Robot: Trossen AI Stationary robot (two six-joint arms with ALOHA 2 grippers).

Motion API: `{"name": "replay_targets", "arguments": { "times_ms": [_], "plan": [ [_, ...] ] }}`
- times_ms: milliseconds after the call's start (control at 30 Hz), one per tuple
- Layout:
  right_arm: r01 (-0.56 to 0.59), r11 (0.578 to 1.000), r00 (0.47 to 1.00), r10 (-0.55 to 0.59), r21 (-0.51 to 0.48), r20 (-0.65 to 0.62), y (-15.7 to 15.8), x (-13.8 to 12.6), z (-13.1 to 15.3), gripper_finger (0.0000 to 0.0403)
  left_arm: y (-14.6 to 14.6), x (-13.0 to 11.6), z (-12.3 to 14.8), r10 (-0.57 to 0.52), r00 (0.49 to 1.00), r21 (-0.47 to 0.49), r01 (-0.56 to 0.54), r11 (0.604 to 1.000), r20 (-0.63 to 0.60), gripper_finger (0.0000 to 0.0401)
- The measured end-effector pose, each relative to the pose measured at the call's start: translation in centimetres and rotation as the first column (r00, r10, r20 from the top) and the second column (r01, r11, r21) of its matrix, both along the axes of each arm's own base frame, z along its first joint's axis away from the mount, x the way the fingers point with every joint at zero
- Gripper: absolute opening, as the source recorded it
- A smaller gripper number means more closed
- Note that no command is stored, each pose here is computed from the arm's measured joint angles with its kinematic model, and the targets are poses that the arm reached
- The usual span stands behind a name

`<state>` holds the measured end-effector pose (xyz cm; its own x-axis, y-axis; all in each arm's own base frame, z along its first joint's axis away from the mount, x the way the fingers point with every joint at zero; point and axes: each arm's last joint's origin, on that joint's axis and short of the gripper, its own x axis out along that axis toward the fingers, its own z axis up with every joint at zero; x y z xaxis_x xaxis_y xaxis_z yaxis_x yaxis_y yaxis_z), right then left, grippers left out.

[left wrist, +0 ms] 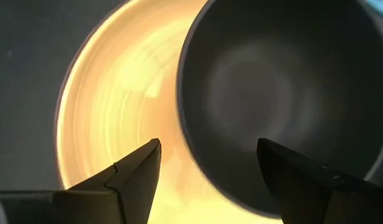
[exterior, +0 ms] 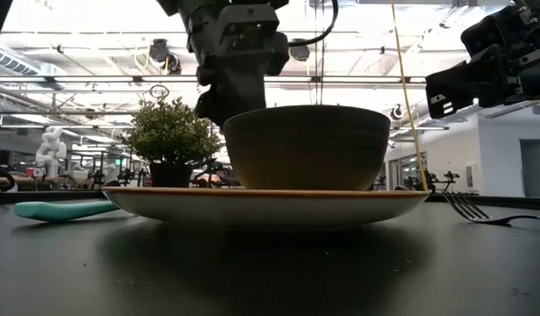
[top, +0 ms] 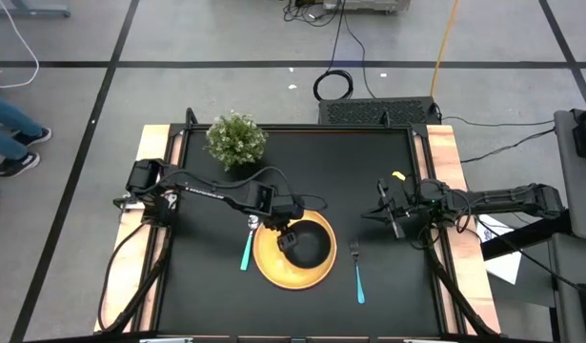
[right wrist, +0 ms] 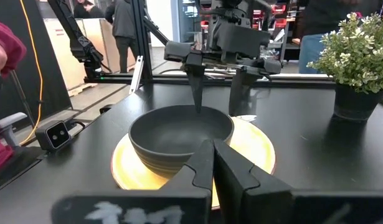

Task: Set table place
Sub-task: Put the black bowl on the yellow plate

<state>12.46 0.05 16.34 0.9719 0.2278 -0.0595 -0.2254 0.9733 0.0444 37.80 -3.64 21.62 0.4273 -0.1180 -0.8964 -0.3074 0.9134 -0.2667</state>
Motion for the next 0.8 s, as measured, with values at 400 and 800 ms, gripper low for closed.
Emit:
{"name": "replay_targets", "arguments": {
  "times_ms": [400, 800],
  "plan": [
    [0.001, 1.0, 1.0, -0.001, 0.014, -0.003, 0.0, 0.0, 0.0, 0.0, -0.1, 1.0, -1.6, -0.001, 1.0, 0.006, 0.001, 1.0, 0.005, 0.0271],
    [0.003, 1.0, 1.0, -0.003, 0.014, -0.006, 0.0, 0.0, 0.0, 0.0, 0.0, 1.3, -2.1, -0.015, 1.0, 0.043, 0.015, 0.999, 0.006, 0.0271]
  ]
}}
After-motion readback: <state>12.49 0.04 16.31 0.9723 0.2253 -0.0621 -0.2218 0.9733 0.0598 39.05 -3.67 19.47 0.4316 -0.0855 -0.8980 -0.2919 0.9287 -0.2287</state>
